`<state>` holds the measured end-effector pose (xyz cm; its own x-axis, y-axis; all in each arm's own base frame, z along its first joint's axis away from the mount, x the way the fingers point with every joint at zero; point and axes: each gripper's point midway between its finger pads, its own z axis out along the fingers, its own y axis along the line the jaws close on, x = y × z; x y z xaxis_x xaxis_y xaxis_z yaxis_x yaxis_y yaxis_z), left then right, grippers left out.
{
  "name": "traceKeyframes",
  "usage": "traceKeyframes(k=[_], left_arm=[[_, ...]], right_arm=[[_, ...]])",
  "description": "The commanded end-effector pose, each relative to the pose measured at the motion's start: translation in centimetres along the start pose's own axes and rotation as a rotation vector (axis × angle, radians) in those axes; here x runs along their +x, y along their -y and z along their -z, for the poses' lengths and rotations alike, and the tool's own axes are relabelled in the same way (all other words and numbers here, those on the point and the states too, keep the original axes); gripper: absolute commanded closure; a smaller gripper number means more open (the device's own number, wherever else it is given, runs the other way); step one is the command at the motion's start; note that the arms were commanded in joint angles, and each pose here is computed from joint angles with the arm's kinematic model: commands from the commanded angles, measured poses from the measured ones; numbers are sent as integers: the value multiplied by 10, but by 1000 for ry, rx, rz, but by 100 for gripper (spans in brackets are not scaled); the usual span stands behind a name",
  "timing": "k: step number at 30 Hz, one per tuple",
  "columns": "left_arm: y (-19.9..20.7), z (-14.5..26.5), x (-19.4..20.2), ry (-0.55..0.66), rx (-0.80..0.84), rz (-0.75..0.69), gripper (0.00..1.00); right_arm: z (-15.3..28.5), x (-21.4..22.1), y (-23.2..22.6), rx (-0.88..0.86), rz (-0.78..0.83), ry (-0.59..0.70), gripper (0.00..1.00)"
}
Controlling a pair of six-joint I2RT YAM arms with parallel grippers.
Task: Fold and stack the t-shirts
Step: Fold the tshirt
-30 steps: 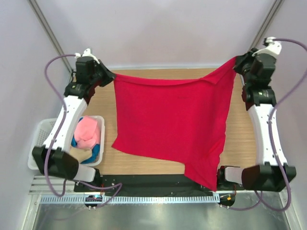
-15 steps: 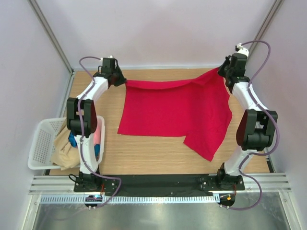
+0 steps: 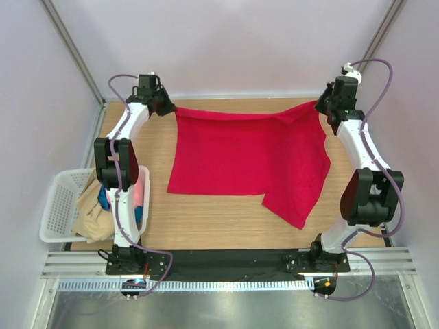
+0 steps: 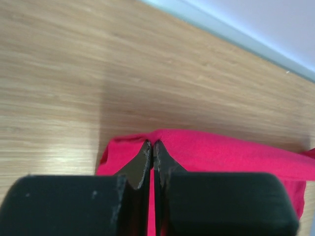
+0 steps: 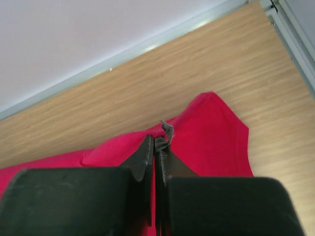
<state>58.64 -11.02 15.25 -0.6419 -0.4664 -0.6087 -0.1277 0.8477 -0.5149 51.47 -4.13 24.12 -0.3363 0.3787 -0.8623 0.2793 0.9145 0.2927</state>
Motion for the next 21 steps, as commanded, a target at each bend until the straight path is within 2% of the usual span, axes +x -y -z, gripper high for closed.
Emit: traceKeyframes(k=[1,7,21], left_arm=[[-6,0,17,-84,2,-15,100],[-14,-1,45,-176,-3,20,100],[-40,20,71,-281,-119,42,100]], right_arm=[[37,-5,5,26,-42,13,99],[52,23,20,52,-48,-53,99],[65,76,48,121,-20,-238,99]])
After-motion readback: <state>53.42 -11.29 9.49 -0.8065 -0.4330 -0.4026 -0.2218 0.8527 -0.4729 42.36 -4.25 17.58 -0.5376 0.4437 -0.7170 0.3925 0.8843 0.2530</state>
